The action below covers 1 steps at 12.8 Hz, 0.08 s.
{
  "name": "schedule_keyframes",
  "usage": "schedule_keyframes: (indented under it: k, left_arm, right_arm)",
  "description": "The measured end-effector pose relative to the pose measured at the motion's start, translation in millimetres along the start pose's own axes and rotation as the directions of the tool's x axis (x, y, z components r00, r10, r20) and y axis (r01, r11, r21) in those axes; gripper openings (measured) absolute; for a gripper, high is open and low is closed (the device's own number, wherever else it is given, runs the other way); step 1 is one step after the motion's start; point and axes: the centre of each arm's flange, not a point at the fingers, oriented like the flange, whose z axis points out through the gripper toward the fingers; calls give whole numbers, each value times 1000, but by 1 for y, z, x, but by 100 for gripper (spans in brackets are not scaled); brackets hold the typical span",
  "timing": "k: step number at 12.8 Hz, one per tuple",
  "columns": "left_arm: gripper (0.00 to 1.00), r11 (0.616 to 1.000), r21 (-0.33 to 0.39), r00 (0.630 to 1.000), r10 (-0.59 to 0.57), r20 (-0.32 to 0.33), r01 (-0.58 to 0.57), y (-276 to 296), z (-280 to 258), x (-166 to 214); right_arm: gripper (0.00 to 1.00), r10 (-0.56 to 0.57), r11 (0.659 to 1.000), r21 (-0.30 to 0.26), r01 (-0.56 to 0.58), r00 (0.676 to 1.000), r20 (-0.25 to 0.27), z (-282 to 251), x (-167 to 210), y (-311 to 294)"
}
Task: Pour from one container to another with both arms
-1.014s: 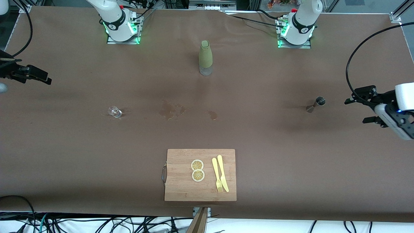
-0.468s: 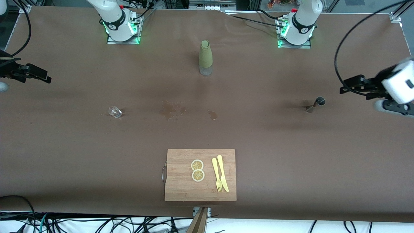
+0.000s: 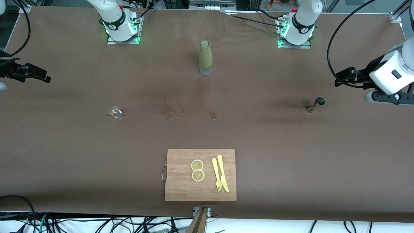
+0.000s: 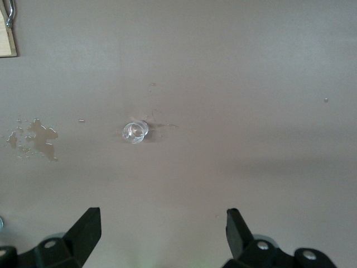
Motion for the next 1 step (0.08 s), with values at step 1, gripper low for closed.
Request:
schedule_keyframes:
  k: [1]
  left_arm:
    - [100, 1000, 1, 1000, -12, 0, 12, -1, -1, -2]
  right_arm:
    - [100, -2, 1000, 0, 2, 1000, 1, 0, 0, -1]
